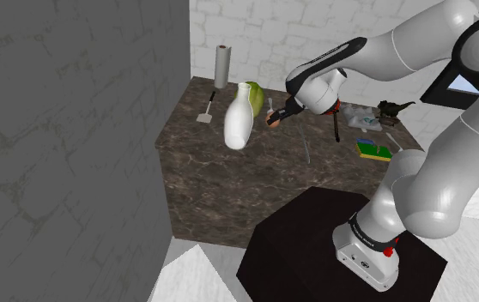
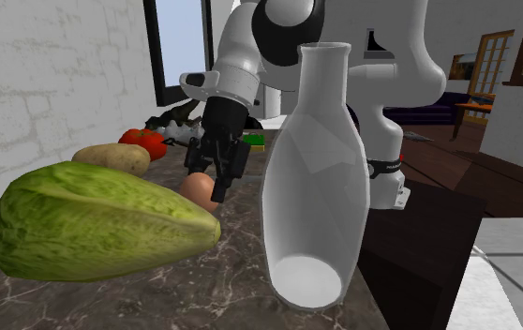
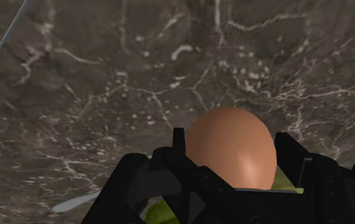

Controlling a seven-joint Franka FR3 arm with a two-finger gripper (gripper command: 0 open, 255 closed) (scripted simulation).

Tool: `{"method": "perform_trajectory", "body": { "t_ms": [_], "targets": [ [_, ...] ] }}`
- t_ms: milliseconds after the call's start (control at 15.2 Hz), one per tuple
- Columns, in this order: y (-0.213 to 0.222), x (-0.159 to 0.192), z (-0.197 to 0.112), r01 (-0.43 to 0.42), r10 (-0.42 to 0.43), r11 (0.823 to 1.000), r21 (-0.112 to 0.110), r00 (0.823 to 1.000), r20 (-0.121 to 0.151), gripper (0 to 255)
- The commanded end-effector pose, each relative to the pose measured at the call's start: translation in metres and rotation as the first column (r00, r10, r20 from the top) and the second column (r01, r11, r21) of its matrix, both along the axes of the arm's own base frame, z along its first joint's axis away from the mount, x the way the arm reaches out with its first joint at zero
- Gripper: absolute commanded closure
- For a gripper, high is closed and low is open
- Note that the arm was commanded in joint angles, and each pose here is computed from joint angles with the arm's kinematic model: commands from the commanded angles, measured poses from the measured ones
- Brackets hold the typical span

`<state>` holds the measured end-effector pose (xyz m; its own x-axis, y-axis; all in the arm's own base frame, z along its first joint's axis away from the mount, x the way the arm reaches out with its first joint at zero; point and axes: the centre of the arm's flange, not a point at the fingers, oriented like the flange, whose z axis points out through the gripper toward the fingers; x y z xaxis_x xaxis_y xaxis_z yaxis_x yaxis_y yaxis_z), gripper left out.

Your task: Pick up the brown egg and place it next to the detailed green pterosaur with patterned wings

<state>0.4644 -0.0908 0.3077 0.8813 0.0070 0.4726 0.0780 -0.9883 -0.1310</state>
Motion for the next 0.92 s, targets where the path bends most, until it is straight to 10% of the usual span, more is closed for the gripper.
{"method": "perform_trajectory", "body": {
  "t_ms": [0,858],
  "targets": [
    [0.0,0.0,0.0,0.0,0.0,1.0,0.0,1.0,0.0,255],
    [0.0,0.0,0.068,0.0,0.0,1.0,0.0,1.0,0.0,255]
  ]
}}
